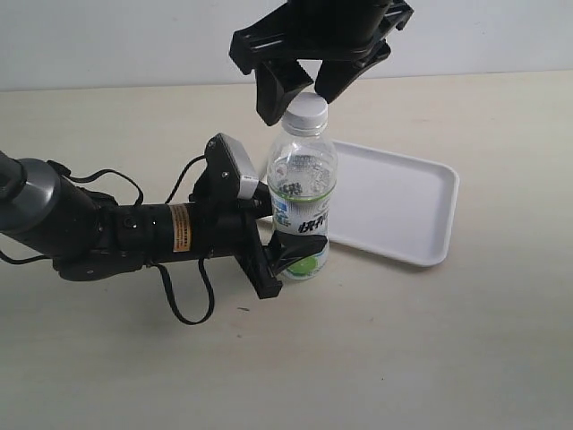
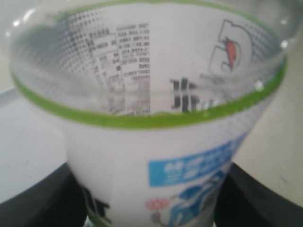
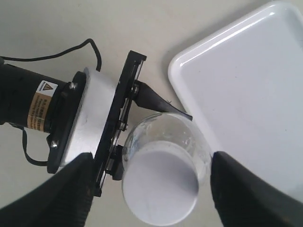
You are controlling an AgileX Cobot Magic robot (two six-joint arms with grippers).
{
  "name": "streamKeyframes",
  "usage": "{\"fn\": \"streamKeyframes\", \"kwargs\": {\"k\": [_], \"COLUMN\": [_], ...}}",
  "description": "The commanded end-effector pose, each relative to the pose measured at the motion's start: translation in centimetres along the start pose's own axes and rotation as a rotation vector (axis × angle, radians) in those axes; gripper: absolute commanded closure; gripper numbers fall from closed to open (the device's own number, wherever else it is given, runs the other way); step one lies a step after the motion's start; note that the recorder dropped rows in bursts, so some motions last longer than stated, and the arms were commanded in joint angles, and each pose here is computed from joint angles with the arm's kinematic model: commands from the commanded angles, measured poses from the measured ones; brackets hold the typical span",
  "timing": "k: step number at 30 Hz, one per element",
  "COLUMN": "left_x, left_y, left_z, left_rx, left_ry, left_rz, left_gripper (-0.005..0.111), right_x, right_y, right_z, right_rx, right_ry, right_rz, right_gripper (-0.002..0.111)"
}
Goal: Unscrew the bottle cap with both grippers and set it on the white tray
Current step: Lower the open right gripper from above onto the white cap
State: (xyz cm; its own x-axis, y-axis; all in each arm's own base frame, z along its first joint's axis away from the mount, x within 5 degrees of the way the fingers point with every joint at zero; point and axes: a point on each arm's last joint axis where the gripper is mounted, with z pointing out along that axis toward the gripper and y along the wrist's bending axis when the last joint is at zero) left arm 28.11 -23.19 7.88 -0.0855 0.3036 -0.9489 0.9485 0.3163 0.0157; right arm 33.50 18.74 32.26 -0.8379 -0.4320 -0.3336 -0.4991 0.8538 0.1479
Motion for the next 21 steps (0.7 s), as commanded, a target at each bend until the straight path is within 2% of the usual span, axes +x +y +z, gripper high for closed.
{"fn": "streamKeyframes", "kwargs": {"k": [1, 21], "left_x": [0.14, 0.14], "left_y": [-0.04, -0.04], "left_z": [0.06, 0.06], "left_rx": [-0.002, -0.002], "left_ry": [0.027, 0.027], "left_rz": [0.002, 0.002], "left_gripper": [0.107, 0.107], "right_x": [0.08, 0.08], "right_y": [0.09, -0.22], "right_z": [-0.42, -0.02], "right_rx": [0.011, 0.037], "right_ry": [-0.01, 0.002], "right_rz": [0.006, 0.021], "right_gripper": [0.042, 0.047]}}
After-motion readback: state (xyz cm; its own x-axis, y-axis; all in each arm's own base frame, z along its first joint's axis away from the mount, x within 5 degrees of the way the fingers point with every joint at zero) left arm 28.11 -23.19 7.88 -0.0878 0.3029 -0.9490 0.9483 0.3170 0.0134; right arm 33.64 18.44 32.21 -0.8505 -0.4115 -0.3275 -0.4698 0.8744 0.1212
